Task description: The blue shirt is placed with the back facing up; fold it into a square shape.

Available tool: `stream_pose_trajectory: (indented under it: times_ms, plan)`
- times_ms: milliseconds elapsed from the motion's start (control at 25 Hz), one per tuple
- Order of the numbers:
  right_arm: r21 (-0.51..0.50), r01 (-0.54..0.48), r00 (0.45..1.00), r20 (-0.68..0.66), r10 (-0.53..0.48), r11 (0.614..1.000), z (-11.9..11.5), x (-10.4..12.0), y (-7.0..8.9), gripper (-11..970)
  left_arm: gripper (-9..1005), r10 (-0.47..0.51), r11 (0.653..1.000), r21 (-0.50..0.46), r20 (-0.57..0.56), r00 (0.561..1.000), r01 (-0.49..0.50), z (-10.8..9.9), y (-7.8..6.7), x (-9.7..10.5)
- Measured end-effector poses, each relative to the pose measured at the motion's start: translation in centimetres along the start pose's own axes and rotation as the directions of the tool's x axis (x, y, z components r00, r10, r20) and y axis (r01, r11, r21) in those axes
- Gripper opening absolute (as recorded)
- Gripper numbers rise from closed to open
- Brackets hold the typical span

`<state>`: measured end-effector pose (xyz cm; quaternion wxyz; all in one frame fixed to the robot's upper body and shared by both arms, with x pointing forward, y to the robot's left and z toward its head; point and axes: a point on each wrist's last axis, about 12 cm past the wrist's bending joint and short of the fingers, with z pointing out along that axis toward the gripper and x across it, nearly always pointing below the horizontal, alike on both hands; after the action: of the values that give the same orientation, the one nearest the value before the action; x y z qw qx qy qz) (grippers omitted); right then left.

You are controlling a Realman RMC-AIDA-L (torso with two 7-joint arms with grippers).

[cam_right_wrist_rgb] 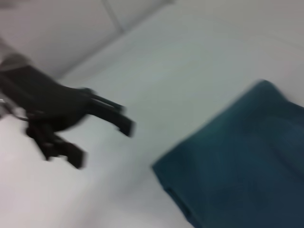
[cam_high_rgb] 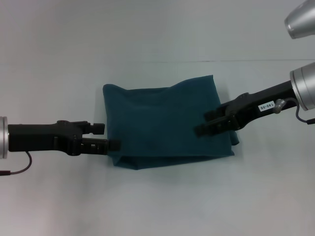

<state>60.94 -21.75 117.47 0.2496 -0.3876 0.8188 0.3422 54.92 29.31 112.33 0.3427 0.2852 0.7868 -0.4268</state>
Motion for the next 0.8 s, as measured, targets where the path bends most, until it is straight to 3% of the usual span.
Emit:
stream_pose_trajectory:
  times_ms: [80,320,520,800]
  plan:
    - [-0.026,0.018,1.000,0.002,-0.018,1.000,-0.1,-0.3,0.4,589,963,0.000,1.000,0.001,-0.001,1.000,0.000,0.0,0.0,0.0]
    - [-0.108,0.146,0.985,-0.071,-0.154,0.983,0.4,0.7,1.3,832,963,-0.029,0.999,0.032,-0.070,0.997,0.032,-0.4,-0.3,0.5]
    - [-0.157,0.148,0.983,-0.089,-0.163,0.977,1.4,1.4,1.8,807,963,-0.019,0.994,0.099,-0.156,0.988,0.035,-0.1,-1.0,0.5]
    - [-0.156,0.107,0.992,-0.055,-0.116,0.982,1.5,2.4,1.4,781,963,0.012,0.996,0.094,-0.148,0.989,0.002,1.2,-1.0,0.0]
